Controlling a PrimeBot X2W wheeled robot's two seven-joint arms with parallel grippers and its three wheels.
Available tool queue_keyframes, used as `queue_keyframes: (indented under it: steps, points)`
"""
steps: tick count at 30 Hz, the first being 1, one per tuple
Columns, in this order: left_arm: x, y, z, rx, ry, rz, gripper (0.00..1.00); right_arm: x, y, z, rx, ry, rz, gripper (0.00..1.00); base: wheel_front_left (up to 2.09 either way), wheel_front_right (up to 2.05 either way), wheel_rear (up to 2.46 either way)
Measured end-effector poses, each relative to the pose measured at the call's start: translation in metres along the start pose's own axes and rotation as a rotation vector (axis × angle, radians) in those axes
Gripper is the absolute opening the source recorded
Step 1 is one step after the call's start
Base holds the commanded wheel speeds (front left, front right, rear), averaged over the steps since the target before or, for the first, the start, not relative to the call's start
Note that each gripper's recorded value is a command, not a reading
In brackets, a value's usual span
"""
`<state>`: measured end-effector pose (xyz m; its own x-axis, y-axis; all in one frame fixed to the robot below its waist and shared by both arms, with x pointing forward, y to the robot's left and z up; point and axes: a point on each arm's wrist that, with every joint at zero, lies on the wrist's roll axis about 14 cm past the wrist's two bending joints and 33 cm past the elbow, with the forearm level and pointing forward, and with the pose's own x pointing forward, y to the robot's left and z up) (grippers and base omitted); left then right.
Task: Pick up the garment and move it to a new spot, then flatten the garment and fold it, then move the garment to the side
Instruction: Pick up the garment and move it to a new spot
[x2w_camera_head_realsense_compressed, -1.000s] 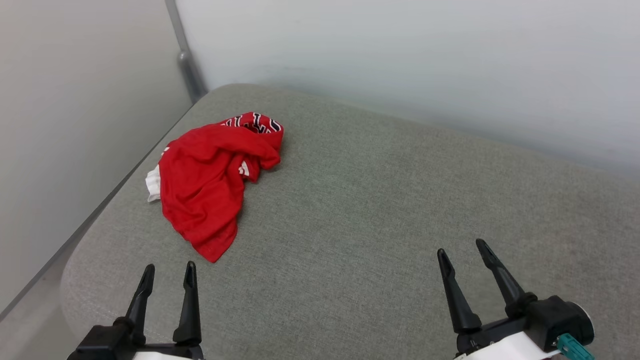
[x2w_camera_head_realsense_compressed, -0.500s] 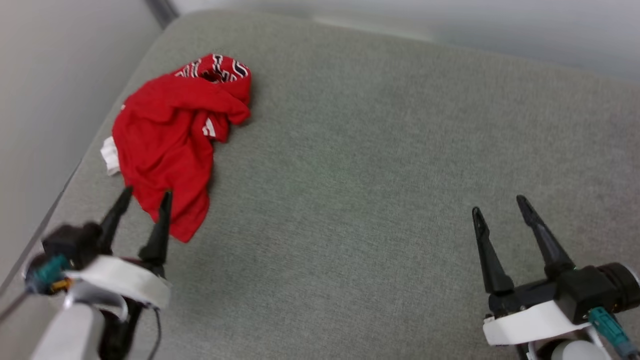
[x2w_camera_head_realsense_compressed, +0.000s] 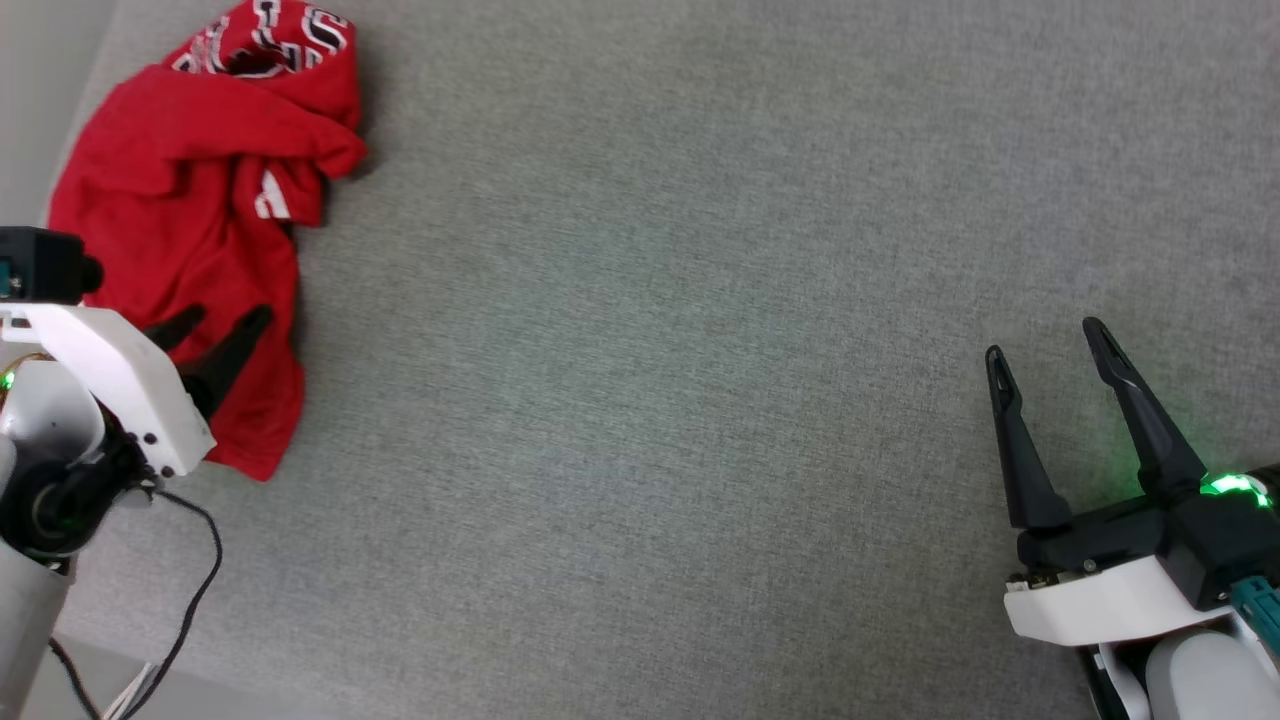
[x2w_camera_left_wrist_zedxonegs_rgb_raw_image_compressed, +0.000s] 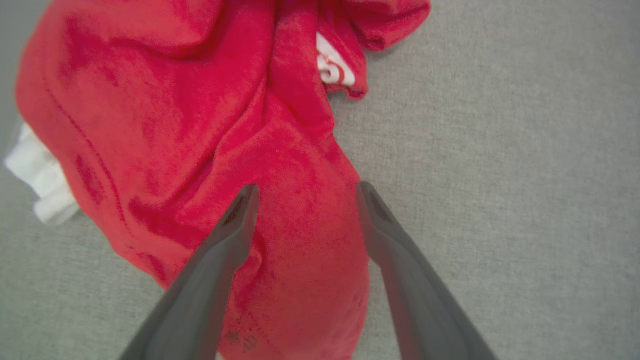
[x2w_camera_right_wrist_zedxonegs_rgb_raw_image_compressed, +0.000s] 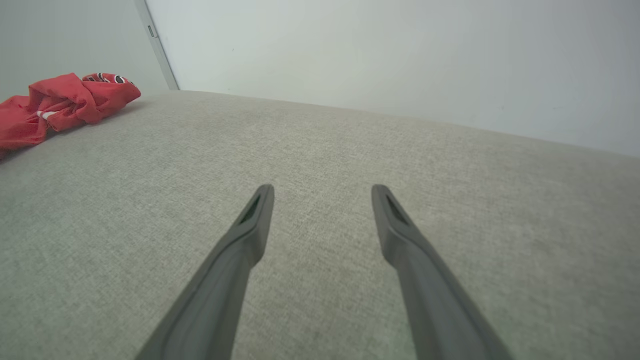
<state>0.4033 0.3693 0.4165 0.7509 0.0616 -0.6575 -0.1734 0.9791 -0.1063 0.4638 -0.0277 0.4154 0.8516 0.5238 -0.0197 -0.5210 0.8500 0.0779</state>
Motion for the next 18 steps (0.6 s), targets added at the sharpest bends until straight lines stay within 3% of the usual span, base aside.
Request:
queue_keyframes:
  steps: [5,7,12,13,14,15,18]
  points:
    - [0.018,0.004,-0.035,-0.101,0.239,-0.008,1.0,-0.001,-0.012,-0.017,0.007,0.031,-0.025,1.0,0.0,0.0,0.0]
    - [0.022,0.008,-0.044,-0.087,0.312,0.002,1.0,0.0,-0.015,-0.02,0.008,0.031,-0.032,1.0,0.0,0.0,0.0]
    - [0.033,0.007,-0.054,-0.083,0.382,0.003,1.0,0.001,-0.017,-0.027,0.012,0.04,-0.041,1.0,0.0,0.0,0.0]
    - [0.034,0.007,-0.055,-0.085,0.388,0.003,0.96,0.001,-0.017,-0.027,0.011,0.04,-0.04,1.0,0.0,0.0,0.0]
    - [0.034,0.007,-0.056,-0.086,0.389,0.003,0.44,0.002,-0.017,-0.027,0.011,0.039,-0.041,1.0,0.0,0.0,0.0]
    - [0.034,0.007,-0.056,-0.086,0.386,0.004,0.02,0.002,-0.017,-0.027,0.012,0.039,-0.041,1.0,0.0,0.0,0.0]
    - [0.034,0.007,-0.053,-0.1,0.355,0.005,0.0,0.003,-0.017,-0.025,0.009,0.038,-0.039,1.0,0.0,0.0,0.0]
